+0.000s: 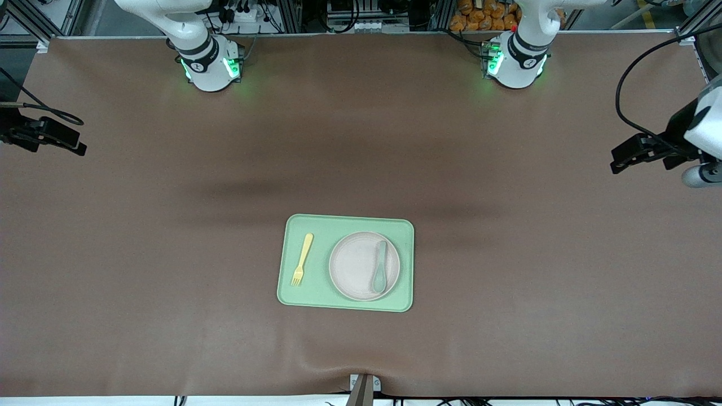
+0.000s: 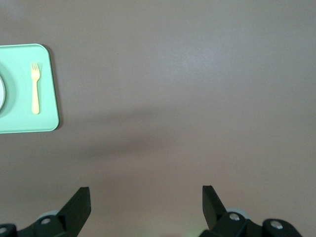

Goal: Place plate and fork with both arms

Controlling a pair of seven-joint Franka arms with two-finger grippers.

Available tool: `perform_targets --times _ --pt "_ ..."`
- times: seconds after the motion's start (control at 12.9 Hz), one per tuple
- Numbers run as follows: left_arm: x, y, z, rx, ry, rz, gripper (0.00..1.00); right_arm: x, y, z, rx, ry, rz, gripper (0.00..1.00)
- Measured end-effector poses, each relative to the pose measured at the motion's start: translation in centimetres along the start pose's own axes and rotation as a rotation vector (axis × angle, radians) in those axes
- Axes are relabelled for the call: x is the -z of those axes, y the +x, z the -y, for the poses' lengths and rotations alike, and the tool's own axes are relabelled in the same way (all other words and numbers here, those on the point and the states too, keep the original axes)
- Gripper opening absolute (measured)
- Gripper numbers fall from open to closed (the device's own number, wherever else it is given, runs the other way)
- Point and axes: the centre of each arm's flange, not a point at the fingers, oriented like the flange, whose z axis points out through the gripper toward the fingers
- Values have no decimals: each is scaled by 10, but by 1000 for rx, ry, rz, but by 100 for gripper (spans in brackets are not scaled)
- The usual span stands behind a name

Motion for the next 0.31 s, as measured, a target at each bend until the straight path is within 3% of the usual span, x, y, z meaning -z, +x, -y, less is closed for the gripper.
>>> perform_targets --times 0.31 --pt "-4 1 -4 -6 0 8 100 0 0 0 0 0 0 100"
